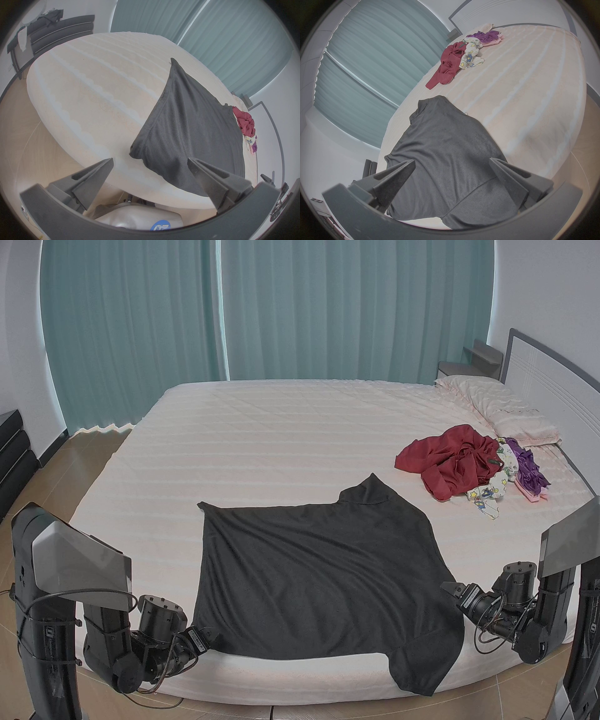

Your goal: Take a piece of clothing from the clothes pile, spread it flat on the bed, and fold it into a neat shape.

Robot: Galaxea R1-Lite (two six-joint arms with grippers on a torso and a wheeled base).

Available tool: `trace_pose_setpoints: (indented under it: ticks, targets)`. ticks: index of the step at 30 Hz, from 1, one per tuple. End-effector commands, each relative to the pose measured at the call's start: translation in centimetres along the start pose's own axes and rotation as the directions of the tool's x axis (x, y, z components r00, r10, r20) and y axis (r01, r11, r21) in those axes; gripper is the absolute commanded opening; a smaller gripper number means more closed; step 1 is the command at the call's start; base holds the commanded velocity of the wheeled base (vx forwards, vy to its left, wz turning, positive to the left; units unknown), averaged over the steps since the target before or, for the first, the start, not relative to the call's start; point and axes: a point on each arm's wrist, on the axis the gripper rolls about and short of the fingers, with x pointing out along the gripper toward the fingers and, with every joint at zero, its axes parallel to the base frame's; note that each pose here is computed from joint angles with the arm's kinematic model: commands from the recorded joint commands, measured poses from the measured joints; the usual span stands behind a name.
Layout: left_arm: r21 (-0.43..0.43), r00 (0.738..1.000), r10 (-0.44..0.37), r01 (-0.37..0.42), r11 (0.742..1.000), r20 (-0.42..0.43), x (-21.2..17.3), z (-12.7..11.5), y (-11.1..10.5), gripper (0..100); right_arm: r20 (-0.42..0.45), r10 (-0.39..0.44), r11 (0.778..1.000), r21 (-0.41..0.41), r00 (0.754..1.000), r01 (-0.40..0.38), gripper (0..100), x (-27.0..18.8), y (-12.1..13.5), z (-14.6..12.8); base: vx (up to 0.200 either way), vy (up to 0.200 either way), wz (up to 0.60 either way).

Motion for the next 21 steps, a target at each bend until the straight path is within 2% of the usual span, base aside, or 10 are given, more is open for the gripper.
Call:
trace_pose_setpoints:
  ticks: [1,4,7,8,16,21]
  targets:
    - [0.016,1.0,0.021,-0.021,1.0,0.007,1.3,-0.5,-0.2,100,0.001,0.01,1.0,-0.004,1.0,-0.01,100,0.0,0.1,-0.1,0.0,0.0,0.0]
    - [0.032,0.997,0.057,-0.058,0.998,0.045,2.3,-0.6,-0.2,100,0.0,0.01,1.0,-0.007,1.0,-0.01,100,0.0,0.2,-0.2,0.0,0.0,0.0]
    - [0.047,0.997,0.06,-0.062,0.997,0.048,2.4,-0.6,-0.2,100,0.0,0.01,1.0,-0.009,1.0,-0.01,100,0.0,0.2,-0.2,0.0,0.0,0.0]
    - [0.049,0.997,0.061,-0.063,0.997,0.047,2.4,-0.6,-0.2,0,0.001,0.009,1.0,-0.009,1.0,-0.009,100,0.0,0.2,-0.2,0.0,0.0,0.0]
    - [0.06,0.996,0.082,-0.085,0.995,0.041,2.2,-0.9,0.1,0,-0.007,-0.002,1.0,-0.012,1.0,0.002,100,-0.1,0.0,-0.3,0.0,0.0,0.0]
    - [0.077,0.992,0.125,-0.126,0.989,0.022,1.2,-1.5,1.1,0,-0.019,-0.014,1.0,-0.018,1.0,0.013,100,-0.3,-0.2,-0.5,0.0,0.0,0.0]
